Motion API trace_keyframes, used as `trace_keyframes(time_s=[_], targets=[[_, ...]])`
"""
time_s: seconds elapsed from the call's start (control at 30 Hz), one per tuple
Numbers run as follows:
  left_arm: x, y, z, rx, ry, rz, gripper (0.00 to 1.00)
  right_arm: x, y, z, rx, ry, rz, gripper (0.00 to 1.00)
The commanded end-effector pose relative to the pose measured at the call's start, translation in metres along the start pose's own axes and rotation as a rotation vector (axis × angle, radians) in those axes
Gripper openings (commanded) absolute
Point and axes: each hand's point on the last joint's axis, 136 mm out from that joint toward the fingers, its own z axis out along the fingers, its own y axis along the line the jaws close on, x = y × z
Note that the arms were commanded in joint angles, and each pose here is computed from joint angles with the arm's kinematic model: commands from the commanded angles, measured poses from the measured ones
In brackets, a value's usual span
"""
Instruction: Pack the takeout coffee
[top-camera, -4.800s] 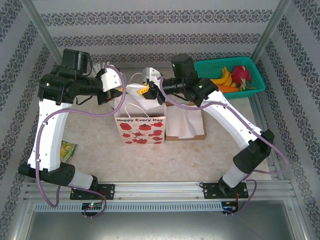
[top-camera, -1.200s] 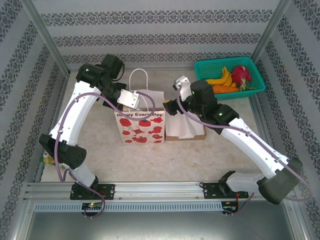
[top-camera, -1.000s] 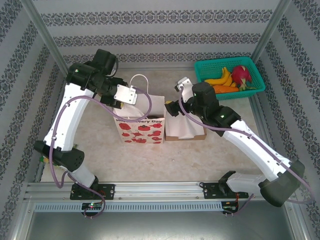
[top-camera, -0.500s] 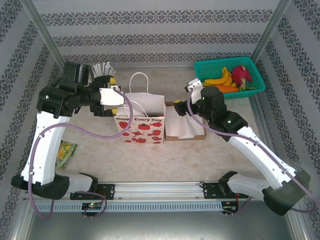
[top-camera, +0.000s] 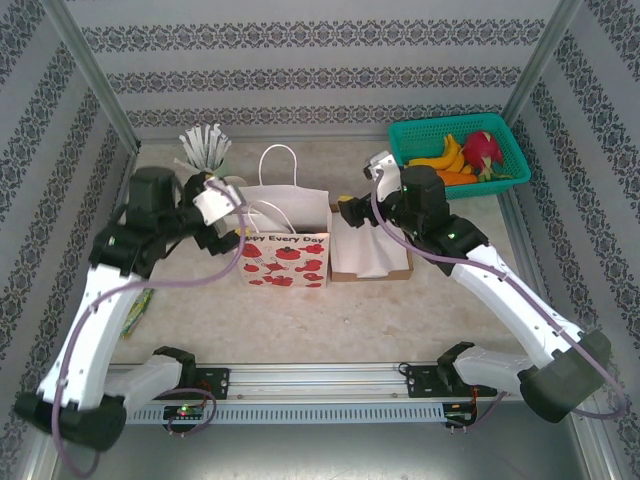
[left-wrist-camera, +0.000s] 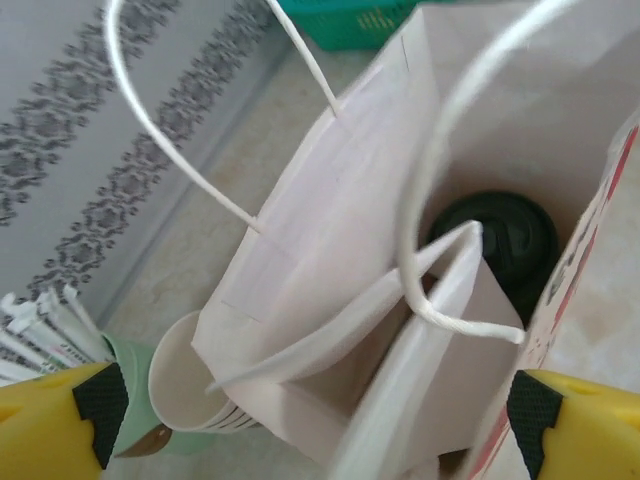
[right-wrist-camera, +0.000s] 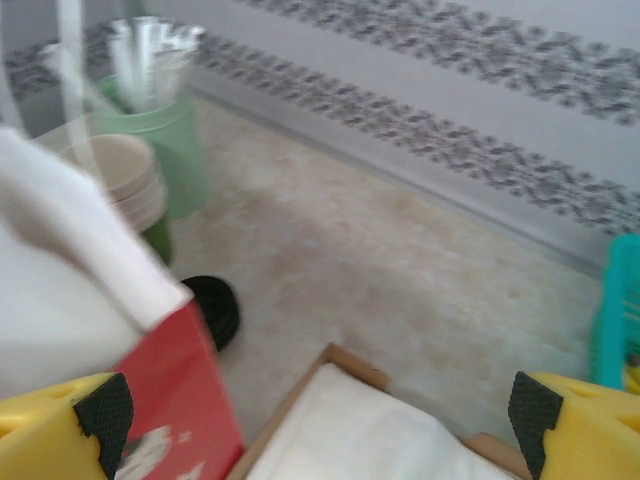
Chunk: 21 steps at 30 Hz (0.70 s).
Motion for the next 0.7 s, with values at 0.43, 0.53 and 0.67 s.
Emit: trace_keyframes(time_s=[0.43,0.53,0.67], targets=[[0.2,0.105,-0.064,-1.32,0.212,-0.841,1.0,0.148,-0.168,-0.039,0.64,0.111,0.385,0.98],[0.244,0.094,-0.054,-1.354,0.204,-0.953,1.0,0.184,-0.18,-0.035,0.659,0.182,0.402,0.98],[0.273,0.084,-0.023,-1.252,0.124,-0.981,1.0,0.219,-0.181,-0.017,0.557,0.229,0.448,0.98]])
